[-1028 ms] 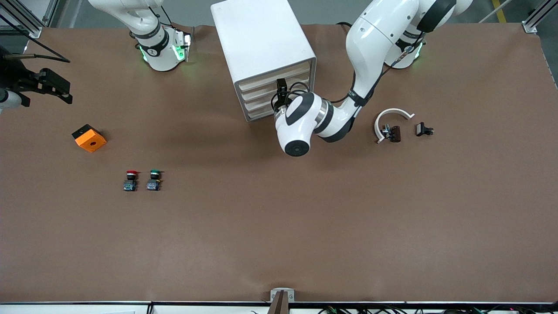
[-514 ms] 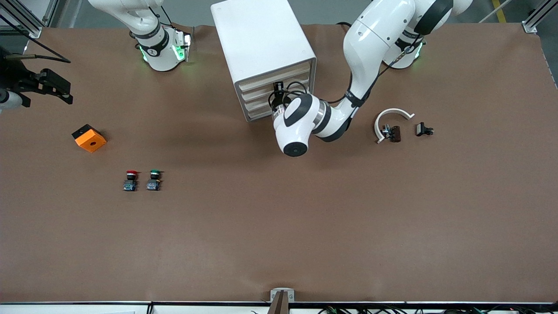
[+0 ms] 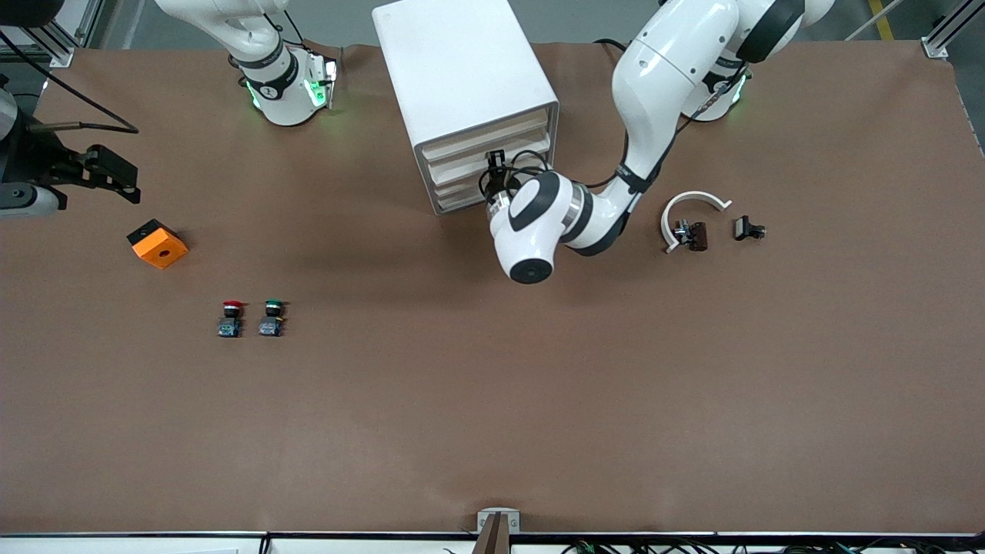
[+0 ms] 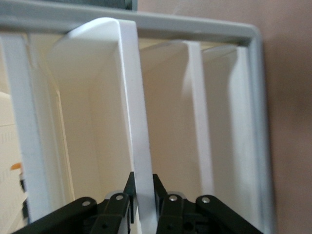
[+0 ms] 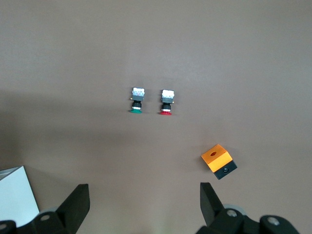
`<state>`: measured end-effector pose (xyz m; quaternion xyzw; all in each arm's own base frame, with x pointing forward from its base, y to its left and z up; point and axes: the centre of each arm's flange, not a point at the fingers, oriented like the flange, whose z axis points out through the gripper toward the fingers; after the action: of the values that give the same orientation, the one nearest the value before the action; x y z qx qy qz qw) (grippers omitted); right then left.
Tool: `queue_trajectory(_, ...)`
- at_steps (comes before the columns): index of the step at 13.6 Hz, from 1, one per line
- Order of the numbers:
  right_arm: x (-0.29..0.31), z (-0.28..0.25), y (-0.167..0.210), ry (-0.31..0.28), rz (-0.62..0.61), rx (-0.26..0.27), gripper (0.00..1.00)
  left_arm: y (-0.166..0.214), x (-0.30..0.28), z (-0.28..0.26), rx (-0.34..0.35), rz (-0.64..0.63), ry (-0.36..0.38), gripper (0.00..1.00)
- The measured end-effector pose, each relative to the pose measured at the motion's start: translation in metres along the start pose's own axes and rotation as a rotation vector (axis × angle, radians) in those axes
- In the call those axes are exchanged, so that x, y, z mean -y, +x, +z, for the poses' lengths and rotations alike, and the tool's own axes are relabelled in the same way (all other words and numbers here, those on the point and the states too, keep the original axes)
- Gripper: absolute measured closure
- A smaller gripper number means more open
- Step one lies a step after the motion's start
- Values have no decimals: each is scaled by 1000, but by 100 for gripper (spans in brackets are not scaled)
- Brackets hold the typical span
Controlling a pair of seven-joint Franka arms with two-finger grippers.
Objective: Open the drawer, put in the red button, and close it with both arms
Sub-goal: 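Pull the drawer open with the left gripper while the right gripper reaches out, then grasp the red-capped button with the right gripper while the left gripper withdraws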
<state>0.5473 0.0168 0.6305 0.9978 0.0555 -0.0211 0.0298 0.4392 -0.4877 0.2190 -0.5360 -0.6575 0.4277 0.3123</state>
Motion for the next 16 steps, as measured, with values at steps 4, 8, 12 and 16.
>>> queue_trajectory(4,-6,17,9,-9,8,33,0,26,-17,-50,81,-28,-16,90)
queue_trajectory(8,-14,90,45,-56,6,132,0,38,-24,-76,132,-28,-40,90)
queue_trajectory(12,-26,184,84,-55,8,137,0,44,-33,-99,189,2,-100,76)
queue_trajectory(16,-30,254,90,-52,5,95,0,59,-44,-128,232,16,-174,29)
